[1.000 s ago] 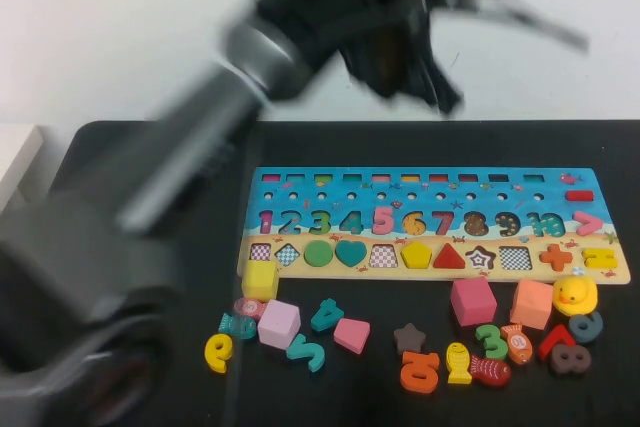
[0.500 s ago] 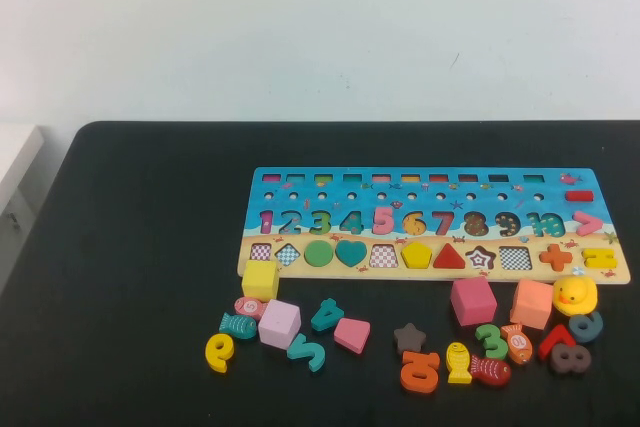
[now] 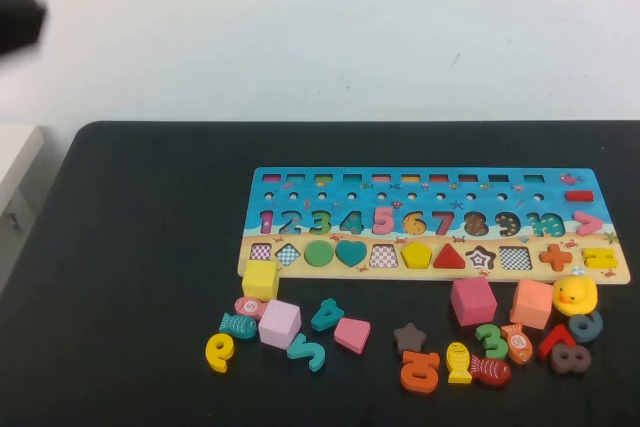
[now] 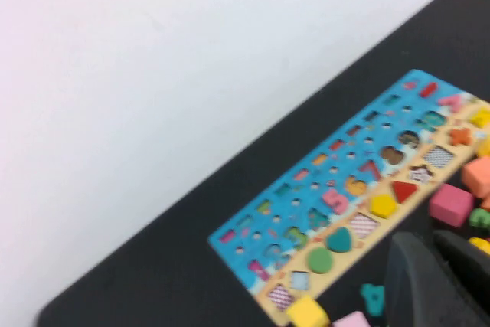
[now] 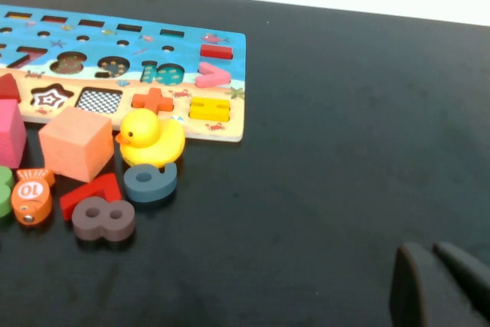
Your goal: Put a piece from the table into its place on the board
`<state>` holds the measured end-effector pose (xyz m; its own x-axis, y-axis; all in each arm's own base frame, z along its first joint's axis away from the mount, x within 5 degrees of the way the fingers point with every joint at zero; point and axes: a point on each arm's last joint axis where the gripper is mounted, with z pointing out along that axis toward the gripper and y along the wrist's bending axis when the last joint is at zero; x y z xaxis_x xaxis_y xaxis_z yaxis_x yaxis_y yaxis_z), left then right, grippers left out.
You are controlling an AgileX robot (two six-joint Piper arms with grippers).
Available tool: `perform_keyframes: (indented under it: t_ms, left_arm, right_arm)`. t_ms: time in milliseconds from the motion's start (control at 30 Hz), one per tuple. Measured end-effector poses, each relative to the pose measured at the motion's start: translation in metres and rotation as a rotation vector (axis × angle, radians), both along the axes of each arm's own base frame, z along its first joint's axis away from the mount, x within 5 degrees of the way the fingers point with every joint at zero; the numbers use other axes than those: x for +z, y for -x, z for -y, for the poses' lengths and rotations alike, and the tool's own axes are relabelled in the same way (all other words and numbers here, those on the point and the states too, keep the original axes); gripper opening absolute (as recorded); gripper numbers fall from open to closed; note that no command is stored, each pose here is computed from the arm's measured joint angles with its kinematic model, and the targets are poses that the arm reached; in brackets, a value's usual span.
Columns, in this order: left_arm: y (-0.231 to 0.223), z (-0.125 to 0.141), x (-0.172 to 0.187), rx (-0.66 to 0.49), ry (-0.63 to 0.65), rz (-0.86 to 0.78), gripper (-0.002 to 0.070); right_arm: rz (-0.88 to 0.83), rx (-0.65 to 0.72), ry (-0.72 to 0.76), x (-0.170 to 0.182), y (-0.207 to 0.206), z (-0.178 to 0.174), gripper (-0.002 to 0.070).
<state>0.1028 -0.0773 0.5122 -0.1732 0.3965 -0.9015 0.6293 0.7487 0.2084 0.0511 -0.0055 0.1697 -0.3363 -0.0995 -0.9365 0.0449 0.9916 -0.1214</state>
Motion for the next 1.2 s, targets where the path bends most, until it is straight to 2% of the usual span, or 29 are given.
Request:
perform_keyframes:
  t_ms: [200, 500, 600, 767, 1033, 1200]
  left_arm:
    - [0.01, -0.001, -0.071, -0.046, -0.004, -0.082, -0.0001]
    - [0.008, 0.001, -0.173, -0.039, -0.196, -0.324, -0.0001]
    - [0.01, 0.0, -0.194, -0.025, -0.211, -0.374, -0.0001]
    - [0.013, -0.013, -0.214, 0.043, -0.096, -0.31, -0.0001]
    - [0.024, -0.041, -0.239, 0.234, 0.228, 0.06, -0.0001]
    - [0.038, -0.056, -0.273, 0.354, 0.344, 0.152, -0.0001]
  right_arm:
    - [0.0, 0.0, 0.0, 0.0, 0.0, 0.0, 0.0019]
    - [0.0, 0.0, 0.0, 0.0, 0.0, 0.0, 0.0018]
    - [0.0, 0.0, 0.0, 0.0, 0.0, 0.0, 0.0018]
    - [0.0, 0.0, 0.0, 0.0, 0.0, 0.0, 0.0018]
    - [0.0, 0.0, 0.0, 0.0, 0.0, 0.0, 0.0019]
    - [0.0, 0.0, 0.0, 0.0, 0.0, 0.0, 0.0018]
